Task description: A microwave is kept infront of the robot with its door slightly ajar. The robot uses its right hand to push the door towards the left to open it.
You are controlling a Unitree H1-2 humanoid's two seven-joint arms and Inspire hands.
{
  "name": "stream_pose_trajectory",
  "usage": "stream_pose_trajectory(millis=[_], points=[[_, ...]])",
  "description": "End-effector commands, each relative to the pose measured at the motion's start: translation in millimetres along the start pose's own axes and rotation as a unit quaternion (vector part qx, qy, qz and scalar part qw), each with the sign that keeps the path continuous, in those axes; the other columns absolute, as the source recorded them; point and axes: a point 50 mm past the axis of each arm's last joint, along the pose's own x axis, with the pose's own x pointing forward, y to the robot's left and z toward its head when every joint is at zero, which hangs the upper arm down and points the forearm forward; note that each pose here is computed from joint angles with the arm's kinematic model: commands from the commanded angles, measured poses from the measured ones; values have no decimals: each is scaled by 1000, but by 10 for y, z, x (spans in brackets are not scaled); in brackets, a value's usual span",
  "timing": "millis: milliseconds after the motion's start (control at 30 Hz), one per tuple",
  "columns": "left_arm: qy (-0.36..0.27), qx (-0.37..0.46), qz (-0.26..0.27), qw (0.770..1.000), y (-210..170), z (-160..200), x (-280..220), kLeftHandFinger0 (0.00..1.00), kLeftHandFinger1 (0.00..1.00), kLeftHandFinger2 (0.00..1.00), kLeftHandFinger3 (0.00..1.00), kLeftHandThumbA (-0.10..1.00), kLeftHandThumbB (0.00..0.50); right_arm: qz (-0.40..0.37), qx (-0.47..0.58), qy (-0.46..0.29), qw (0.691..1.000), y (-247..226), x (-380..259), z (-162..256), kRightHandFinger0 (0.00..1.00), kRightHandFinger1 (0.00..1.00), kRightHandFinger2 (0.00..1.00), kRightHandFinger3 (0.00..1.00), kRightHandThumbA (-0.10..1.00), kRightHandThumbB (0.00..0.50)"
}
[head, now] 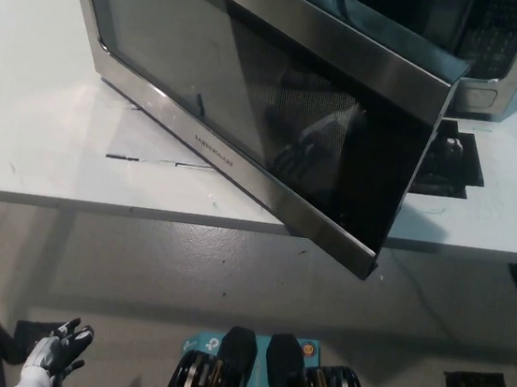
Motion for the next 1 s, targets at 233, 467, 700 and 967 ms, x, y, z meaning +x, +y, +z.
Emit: stream_pose_trajectory(millis=[233,467,700,967], points=[[-28,0,7,1000,85,172,51,1000,1000,1000,943,427,138,-14,6,-42,999,0,25,98,245,373,481,739,725,322],[-28,0,7,1000,85,172,51,1000,1000,1000,943,427,138,-14,6,-42,999,0,25,98,245,373,481,739,725,322],[-28,0,7,1000,85,172,51,1000,1000,1000,943,427,138,-14,6,-42,999,0,25,98,245,373,481,739,725,322],[-28,0,7,1000,85,172,51,1000,1000,1000,943,427,138,-14,6,-42,999,0,25,98,245,373,481,739,725,322]])
